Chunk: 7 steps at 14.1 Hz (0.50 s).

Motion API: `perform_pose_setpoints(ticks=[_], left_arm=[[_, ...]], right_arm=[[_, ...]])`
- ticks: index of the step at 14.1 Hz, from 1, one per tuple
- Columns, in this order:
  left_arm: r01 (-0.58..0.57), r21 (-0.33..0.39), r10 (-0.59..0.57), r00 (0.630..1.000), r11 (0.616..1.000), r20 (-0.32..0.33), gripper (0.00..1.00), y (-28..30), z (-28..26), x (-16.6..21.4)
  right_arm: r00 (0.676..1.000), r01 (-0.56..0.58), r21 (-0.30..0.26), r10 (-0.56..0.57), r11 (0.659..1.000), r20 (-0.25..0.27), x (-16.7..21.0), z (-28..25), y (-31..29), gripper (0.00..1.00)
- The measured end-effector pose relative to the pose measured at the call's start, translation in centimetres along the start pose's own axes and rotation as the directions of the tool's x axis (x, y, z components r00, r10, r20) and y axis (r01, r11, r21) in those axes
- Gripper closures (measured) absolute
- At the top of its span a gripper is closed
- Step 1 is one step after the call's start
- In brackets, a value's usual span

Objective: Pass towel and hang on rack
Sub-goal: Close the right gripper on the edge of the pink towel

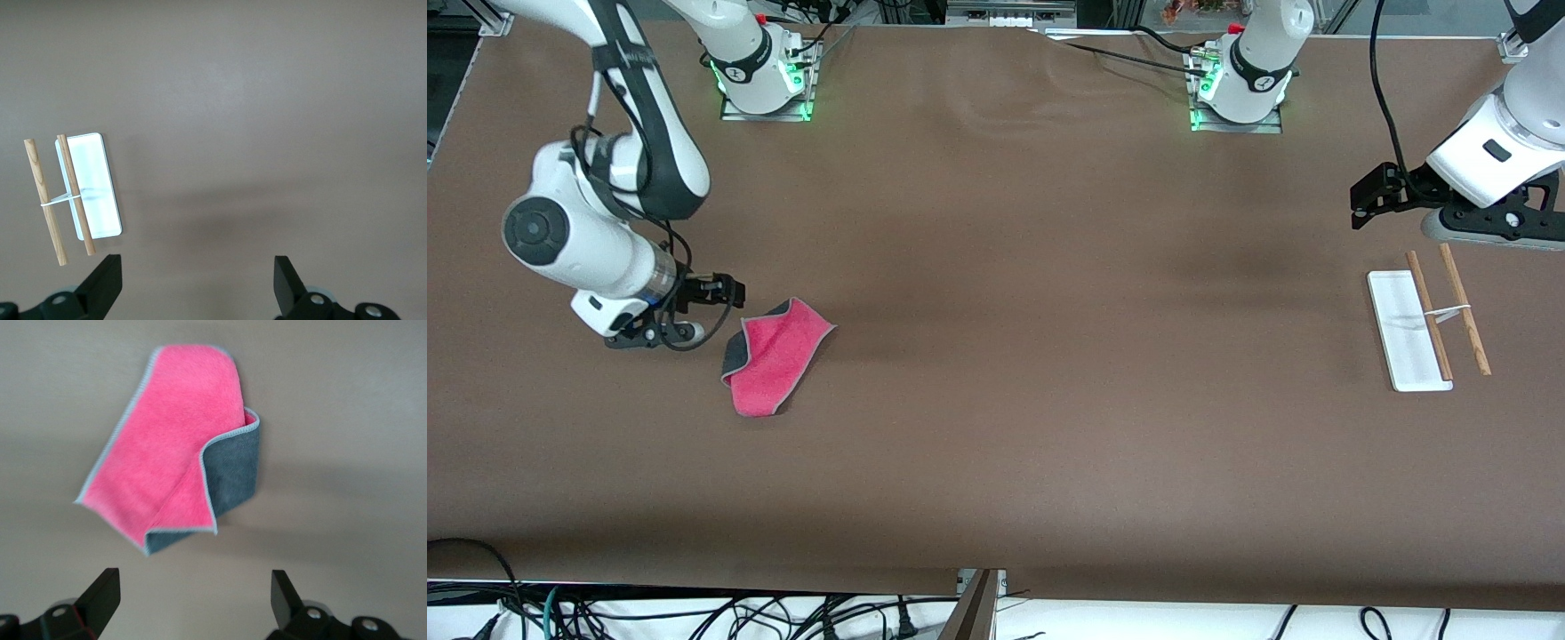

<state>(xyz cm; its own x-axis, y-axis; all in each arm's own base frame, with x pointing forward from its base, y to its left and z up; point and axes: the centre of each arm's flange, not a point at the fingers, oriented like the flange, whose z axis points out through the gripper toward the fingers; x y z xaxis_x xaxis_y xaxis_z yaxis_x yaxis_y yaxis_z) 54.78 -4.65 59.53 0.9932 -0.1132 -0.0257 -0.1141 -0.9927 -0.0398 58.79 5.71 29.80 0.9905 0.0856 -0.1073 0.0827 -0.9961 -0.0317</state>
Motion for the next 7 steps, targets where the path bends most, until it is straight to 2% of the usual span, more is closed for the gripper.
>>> perform_pose_setpoints(ticks=[4, 7], left_arm=[[0.0, 0.0, 0.0, 1.0, 1.0, 0.003, 0.0, 0.0, 0.0, 0.0], [0.0, 0.0, 0.0, 1.0, 1.0, 0.008, 0.0, 0.0, 0.1, -0.1]], right_arm=[[0.998, -0.063, 0.046, 0.062, 0.997, 0.012, 1.1, 6.7, 1.2, 0.01], [0.997, -0.071, 0.051, 0.07, 0.996, 0.021, 1.3, 8.7, 1.3, 0.02]])
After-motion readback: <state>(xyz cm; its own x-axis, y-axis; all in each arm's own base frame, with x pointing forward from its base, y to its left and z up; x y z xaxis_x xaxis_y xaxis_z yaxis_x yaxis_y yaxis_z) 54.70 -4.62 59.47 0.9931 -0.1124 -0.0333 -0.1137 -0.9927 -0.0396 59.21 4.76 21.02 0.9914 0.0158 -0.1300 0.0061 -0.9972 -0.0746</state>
